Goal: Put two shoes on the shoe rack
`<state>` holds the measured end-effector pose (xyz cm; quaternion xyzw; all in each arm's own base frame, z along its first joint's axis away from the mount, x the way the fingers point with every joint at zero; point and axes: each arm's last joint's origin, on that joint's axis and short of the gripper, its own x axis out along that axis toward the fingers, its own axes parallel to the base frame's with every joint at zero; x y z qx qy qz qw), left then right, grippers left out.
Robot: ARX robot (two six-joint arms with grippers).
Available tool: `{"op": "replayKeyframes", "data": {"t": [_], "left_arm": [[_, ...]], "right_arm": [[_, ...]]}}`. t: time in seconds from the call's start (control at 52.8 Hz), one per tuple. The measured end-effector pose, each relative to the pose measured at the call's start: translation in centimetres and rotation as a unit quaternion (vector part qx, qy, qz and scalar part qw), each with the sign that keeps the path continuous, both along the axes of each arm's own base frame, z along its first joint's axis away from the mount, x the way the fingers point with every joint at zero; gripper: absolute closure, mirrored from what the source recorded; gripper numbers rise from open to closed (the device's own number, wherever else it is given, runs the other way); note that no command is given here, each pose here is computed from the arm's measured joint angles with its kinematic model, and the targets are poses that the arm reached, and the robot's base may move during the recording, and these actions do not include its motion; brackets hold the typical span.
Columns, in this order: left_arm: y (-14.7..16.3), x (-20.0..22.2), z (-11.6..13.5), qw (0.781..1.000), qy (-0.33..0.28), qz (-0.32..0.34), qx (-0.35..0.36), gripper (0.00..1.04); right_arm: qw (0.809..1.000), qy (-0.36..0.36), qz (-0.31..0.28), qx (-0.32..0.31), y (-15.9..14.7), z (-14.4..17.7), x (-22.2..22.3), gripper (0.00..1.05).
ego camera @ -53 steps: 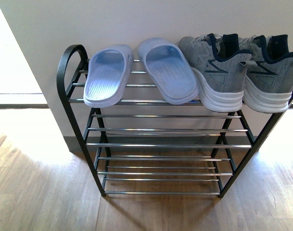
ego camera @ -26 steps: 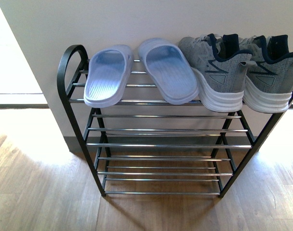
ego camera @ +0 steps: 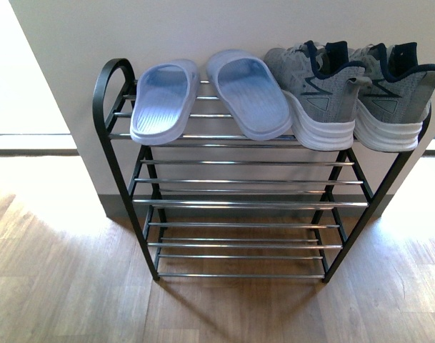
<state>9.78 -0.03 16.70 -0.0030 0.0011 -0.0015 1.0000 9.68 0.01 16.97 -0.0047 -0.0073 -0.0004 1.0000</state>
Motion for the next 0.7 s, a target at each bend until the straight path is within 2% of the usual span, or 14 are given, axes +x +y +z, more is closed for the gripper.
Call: {"op": "replayKeyframes", "data": {"t": [0.038, 0.701], "left_arm": [[0.0, 0.0, 0.0, 1.0, 0.0, 0.0, 0.0, 0.1], [0.0, 0.0, 0.0, 1.0, 0.0, 0.0, 0.001, 0.09]], "right_arm": [[1.0, 0.0, 0.0, 0.0, 0.0, 0.0, 0.0, 0.09], [1.0, 0.0, 0.0, 0.001, 0.0, 0.0, 0.0, 0.09]]}}
